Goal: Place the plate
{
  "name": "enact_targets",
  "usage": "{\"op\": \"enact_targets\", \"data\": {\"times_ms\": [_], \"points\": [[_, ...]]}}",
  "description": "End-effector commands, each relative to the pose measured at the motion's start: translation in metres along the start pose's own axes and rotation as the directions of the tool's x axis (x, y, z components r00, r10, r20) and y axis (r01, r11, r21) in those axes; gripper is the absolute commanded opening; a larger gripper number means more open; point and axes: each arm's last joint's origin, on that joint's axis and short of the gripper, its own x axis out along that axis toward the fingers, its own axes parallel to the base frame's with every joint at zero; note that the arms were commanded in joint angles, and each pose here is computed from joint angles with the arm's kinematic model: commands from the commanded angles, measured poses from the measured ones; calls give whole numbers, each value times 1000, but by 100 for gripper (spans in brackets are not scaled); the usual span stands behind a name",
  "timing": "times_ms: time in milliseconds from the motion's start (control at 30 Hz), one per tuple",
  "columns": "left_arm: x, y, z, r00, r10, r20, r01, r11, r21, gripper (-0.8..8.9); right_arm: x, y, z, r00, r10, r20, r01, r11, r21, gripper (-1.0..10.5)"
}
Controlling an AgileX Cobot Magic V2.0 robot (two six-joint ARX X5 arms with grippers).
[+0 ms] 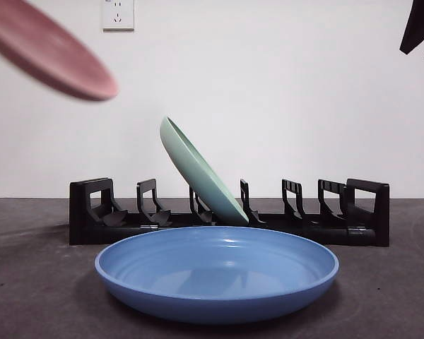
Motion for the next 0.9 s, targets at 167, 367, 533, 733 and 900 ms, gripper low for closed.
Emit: {"op": "enact_targets", "data": {"times_ms": [167,367,533,733,900], "points": [[2,5,-73,987,-159,37,163,981,-104,11,0,1,3,1000,5,7,-5,1000,6,224],[6,6,-126,954,-298,34,299,936,-185,11,0,1,3,1000,5,7,-5,1000,6,224],[18,2,-157,902,-431,12,418,868,-267,11,0,1,3,1000,6,7,-6,1000,6,224],[43,-14,-173,810,-586,3,546,753,-368,11,0,1,3,1000,6,7,-6,1000,6,224],[55,-28,-173,791,-612,-14,554,725,-410,11,0,1,3,1000,6,7,-6,1000,6,224]]}}
